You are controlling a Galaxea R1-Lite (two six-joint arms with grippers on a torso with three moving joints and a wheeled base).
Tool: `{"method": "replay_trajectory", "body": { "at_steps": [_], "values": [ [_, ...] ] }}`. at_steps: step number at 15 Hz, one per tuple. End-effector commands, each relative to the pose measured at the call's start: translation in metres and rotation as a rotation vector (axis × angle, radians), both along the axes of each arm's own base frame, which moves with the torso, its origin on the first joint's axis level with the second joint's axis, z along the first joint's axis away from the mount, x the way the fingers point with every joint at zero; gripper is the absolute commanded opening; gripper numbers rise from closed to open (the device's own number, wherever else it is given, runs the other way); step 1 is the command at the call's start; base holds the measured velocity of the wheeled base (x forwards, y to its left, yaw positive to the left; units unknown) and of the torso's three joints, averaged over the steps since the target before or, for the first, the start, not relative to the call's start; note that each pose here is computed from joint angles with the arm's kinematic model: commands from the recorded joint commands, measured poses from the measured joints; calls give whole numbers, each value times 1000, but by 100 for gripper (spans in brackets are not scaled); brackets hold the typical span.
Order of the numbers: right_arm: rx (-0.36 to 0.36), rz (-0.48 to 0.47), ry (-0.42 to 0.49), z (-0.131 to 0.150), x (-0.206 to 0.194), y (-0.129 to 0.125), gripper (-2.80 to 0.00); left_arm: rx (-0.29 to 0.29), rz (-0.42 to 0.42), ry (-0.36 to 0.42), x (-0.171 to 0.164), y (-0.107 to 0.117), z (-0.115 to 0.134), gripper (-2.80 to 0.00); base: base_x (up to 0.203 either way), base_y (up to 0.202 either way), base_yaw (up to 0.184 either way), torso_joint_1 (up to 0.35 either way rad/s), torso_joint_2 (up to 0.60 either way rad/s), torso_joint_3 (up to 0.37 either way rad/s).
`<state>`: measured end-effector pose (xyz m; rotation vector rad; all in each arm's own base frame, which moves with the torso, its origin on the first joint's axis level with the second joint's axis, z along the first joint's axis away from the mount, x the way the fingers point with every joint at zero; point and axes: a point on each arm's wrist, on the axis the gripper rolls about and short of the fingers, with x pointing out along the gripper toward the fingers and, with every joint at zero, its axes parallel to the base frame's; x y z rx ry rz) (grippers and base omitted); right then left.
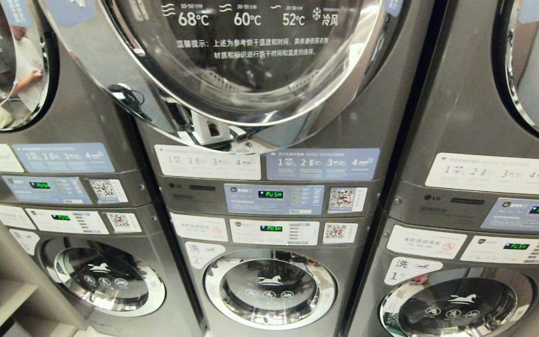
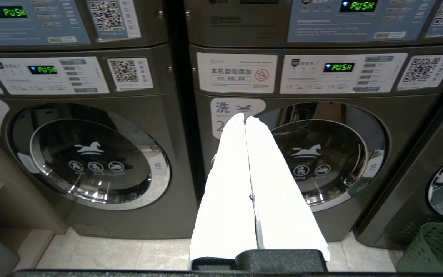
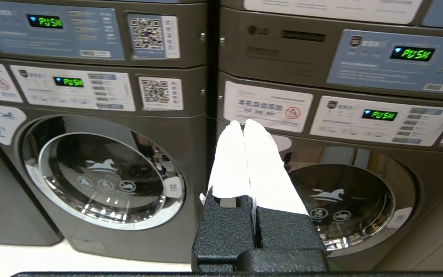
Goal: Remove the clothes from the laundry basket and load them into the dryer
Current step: Open the dryer
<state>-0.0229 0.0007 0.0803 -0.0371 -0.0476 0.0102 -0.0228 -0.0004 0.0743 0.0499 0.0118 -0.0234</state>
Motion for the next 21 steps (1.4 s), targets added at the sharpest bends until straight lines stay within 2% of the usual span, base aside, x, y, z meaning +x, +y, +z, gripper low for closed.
{"method": "replay_trajectory", "body": {
  "at_steps": [1,7,12,13,14,16,18,21],
  "values": [
    [0,0,17,-5,1,0,-280,0,0,0,0,0,0,-280,0,-198,1,-2,3,6],
    [1,1,17,-5,1,0,-280,-13,0,-4,0,0,0,-280,0,-180,1,3,2,4],
    [1,0,17,-5,1,0,-280,-14,1,-1,0,0,0,-280,0,-13,0,0,2,0],
    [1,-9,18,-5,1,0,-280,11,-6,-10,0,0,1,-280,0,0,0,0,0,0],
    [-1,-10,18,-5,1,0,-280,23,-24,-42,-2,-1,8,-280,0,0,0,0,0,0],
    [-1,-11,18,-5,1,0,-280,13,-94,-132,-12,-2,47,-280,0,0,0,0,0,0],
    [-5,-13,17,-5,1,0,-280,-24,-115,-75,-2,-2,80,-280,0,0,0,0,0,0],
    [-1,-11,17,-5,1,0,-280,-142,-23,65,52,-1,137,-280,0,0,0,0,0,0]
  ]
}}
